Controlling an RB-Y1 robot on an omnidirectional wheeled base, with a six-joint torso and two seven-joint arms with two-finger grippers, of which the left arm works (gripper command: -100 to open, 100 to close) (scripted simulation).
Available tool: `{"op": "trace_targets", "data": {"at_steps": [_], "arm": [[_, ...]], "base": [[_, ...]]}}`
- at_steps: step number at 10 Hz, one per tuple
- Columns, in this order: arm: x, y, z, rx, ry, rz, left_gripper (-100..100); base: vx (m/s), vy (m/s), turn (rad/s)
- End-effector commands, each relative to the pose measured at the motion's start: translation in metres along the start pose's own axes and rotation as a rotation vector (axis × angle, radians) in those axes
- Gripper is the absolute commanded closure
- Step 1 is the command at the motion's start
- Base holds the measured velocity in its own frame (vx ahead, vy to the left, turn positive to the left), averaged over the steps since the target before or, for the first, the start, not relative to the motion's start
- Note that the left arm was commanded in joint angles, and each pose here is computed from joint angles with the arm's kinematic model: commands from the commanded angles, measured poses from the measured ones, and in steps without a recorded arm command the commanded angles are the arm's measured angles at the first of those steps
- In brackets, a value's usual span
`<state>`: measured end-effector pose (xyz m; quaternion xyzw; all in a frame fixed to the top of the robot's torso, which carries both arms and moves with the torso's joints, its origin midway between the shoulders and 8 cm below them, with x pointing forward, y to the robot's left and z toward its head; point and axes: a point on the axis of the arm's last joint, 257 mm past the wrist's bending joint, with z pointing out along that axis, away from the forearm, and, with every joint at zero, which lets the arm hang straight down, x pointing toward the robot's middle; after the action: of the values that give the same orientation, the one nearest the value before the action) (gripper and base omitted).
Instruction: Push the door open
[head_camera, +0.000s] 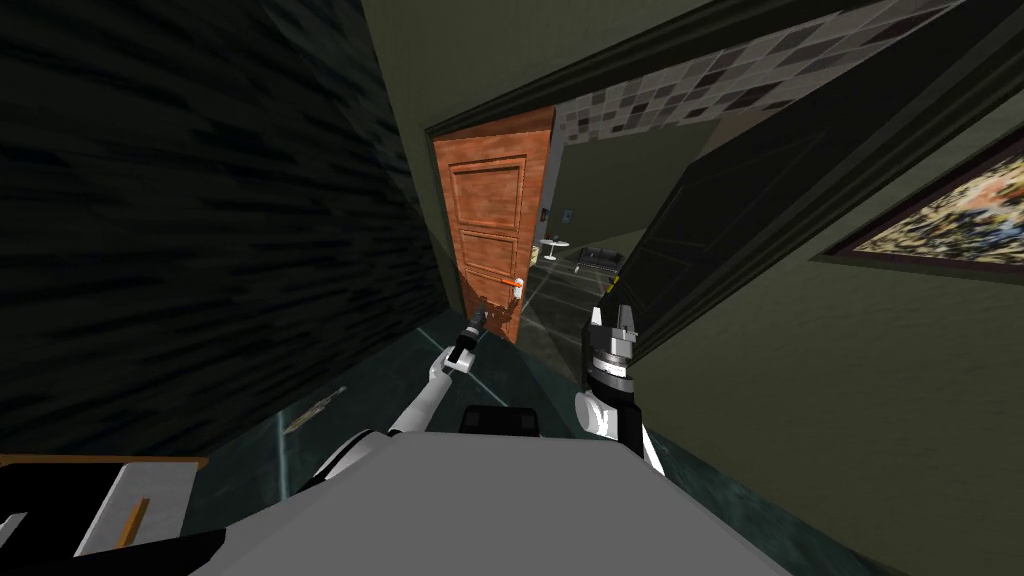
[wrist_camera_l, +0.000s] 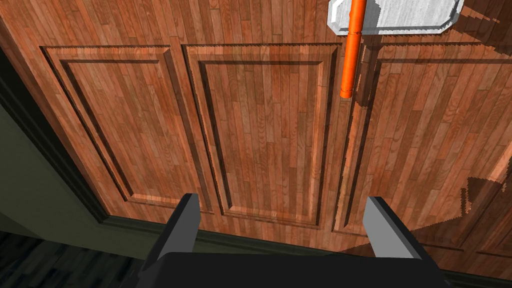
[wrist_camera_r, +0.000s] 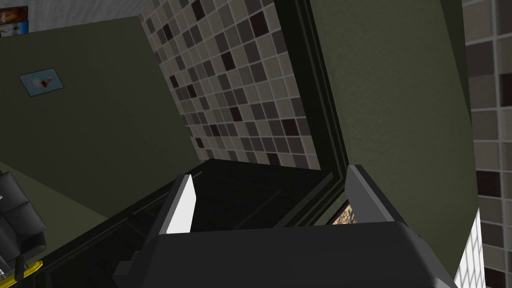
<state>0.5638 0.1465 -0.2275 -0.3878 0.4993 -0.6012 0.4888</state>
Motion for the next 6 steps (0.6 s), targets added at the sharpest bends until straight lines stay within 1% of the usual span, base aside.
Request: {"op": "trace_targets", "data": {"at_steps": [1,6], "arm": [[0.003,0.007,0.0047,-0.014,0.007,-0.001,-100],[0.015,0.025,0.0165,-0.055,0.029,-0.005,-100]], "base": [[0.091,0.041,-0.055],[0.087,0.059,-0.060]]}}
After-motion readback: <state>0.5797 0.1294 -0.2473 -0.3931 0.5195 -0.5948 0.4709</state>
